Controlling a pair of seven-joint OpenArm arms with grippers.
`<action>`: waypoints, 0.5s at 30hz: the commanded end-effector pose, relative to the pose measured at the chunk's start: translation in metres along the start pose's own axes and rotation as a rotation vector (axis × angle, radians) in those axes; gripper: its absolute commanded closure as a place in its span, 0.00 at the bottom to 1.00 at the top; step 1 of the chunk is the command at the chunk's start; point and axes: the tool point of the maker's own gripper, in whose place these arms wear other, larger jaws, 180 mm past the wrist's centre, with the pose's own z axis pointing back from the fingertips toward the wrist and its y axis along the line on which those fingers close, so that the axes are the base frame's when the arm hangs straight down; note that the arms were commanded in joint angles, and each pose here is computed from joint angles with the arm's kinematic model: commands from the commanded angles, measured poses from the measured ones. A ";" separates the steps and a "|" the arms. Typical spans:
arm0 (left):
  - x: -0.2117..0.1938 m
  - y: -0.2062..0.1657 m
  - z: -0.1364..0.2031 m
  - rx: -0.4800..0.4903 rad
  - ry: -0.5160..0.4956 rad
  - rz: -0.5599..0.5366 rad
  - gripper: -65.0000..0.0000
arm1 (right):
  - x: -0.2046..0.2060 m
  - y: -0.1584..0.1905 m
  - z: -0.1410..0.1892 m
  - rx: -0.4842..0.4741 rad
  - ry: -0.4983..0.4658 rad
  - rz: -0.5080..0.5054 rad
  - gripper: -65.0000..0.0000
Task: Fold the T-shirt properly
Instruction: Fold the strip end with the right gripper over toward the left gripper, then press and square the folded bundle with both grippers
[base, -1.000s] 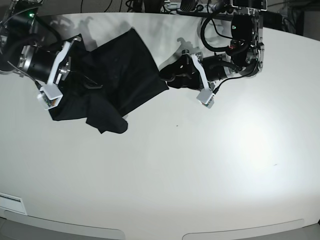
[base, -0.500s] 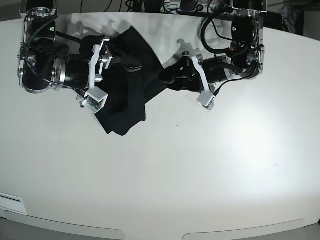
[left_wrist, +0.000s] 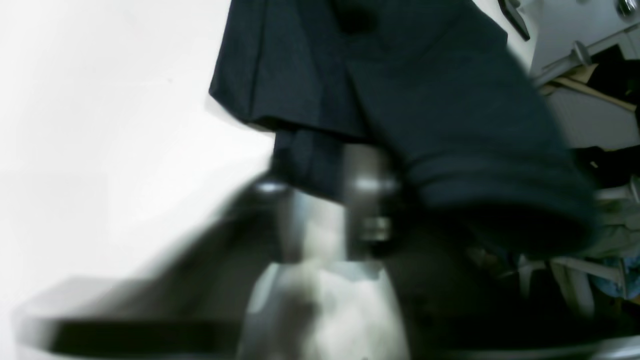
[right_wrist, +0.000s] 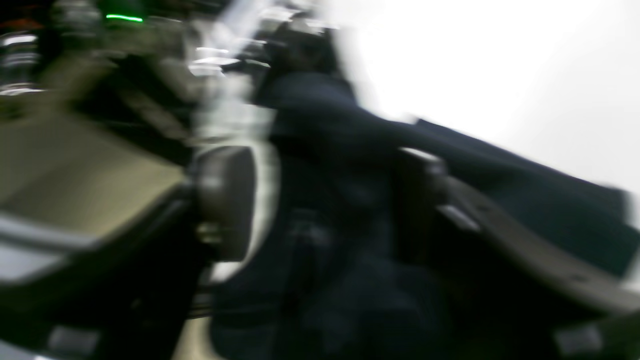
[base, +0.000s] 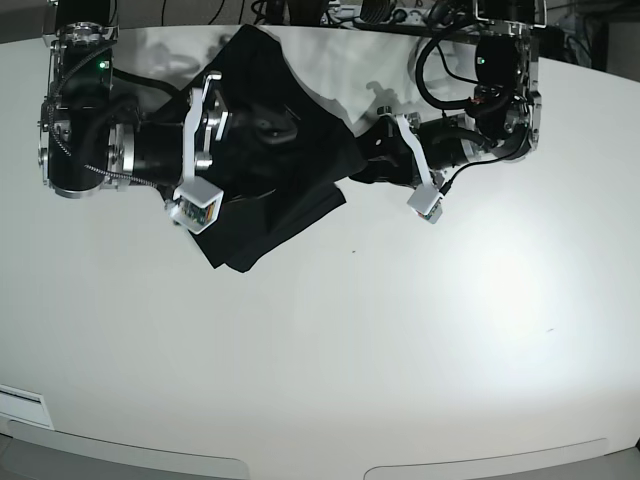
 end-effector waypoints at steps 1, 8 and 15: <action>0.018 -0.002 0.005 -0.012 -0.048 -0.037 1.00 | 0.019 -0.007 0.009 -0.032 -0.067 0.036 0.61; 0.076 0.029 0.074 0.145 -0.176 -0.165 1.00 | 0.029 -0.041 0.030 -0.198 -0.101 0.065 1.00; 0.067 -0.035 0.047 -0.184 -0.159 -0.089 1.00 | 0.021 -0.074 0.021 -0.295 -0.073 0.076 1.00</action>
